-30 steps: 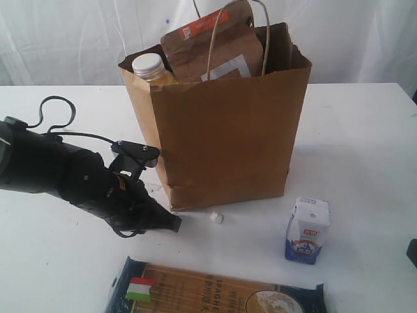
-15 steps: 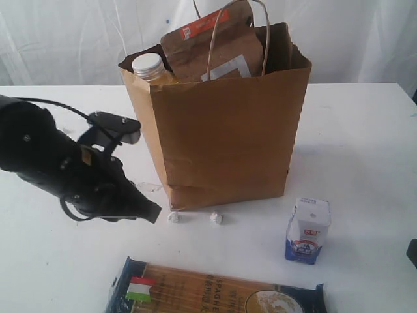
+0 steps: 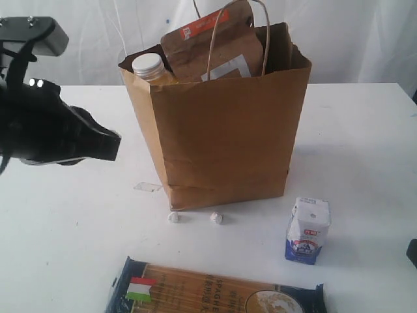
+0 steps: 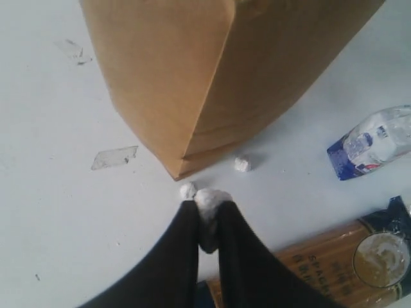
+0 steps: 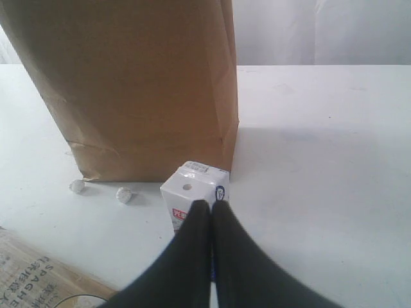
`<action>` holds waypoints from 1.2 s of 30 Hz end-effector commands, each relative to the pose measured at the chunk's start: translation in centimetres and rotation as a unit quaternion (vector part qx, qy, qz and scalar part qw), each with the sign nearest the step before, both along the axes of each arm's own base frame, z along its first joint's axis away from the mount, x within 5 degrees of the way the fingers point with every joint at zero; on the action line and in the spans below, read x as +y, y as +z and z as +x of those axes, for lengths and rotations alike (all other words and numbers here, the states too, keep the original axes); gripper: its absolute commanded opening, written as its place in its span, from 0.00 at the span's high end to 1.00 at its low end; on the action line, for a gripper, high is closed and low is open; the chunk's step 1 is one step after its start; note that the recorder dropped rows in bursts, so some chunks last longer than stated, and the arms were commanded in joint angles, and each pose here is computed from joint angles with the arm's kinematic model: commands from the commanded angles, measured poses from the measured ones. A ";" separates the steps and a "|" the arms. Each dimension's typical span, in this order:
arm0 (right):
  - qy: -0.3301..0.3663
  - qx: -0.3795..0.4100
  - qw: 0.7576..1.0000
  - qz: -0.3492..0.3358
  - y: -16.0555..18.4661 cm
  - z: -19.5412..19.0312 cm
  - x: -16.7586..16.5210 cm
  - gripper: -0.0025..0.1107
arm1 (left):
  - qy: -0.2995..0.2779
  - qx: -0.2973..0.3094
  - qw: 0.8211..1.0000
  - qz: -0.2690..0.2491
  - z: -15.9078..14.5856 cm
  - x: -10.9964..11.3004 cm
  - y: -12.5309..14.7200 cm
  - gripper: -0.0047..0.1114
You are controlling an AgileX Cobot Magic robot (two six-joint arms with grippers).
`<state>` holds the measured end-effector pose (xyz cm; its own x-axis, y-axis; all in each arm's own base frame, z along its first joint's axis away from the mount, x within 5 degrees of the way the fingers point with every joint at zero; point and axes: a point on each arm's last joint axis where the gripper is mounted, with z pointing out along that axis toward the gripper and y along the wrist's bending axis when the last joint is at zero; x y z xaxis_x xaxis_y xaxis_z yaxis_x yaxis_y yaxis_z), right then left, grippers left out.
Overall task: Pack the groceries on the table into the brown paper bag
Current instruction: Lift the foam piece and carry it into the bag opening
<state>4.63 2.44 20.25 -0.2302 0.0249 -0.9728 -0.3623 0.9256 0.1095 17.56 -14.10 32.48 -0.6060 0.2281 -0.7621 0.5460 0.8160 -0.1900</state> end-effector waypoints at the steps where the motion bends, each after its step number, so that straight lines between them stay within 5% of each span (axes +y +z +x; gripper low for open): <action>1: -0.003 -0.003 1.000 0.001 -0.1 0.0 0.0 0.98 | -0.004 0.004 0.999 -0.037 -0.5 -0.3 1.9 0.96; 12: -0.003 -0.003 1.000 0.001 -0.1 0.0 0.0 0.98 | -0.026 -0.057 0.996 -0.070 0.6 -1.3 6.9 0.96; 19: -0.003 -0.003 1.000 0.001 -0.1 0.0 0.0 0.98 | -0.107 -0.054 0.987 -0.105 2.6 -4.7 9.2 0.96; 25: -0.003 -0.003 1.000 0.001 -0.1 0.0 0.0 0.98 | -0.120 -0.075 0.984 -0.112 4.2 -6.2 10.9 0.96; 36: -0.003 -0.003 1.000 0.001 -0.1 0.0 0.0 0.98 | -0.187 -0.058 0.979 -0.061 6.8 -10.9 9.1 0.96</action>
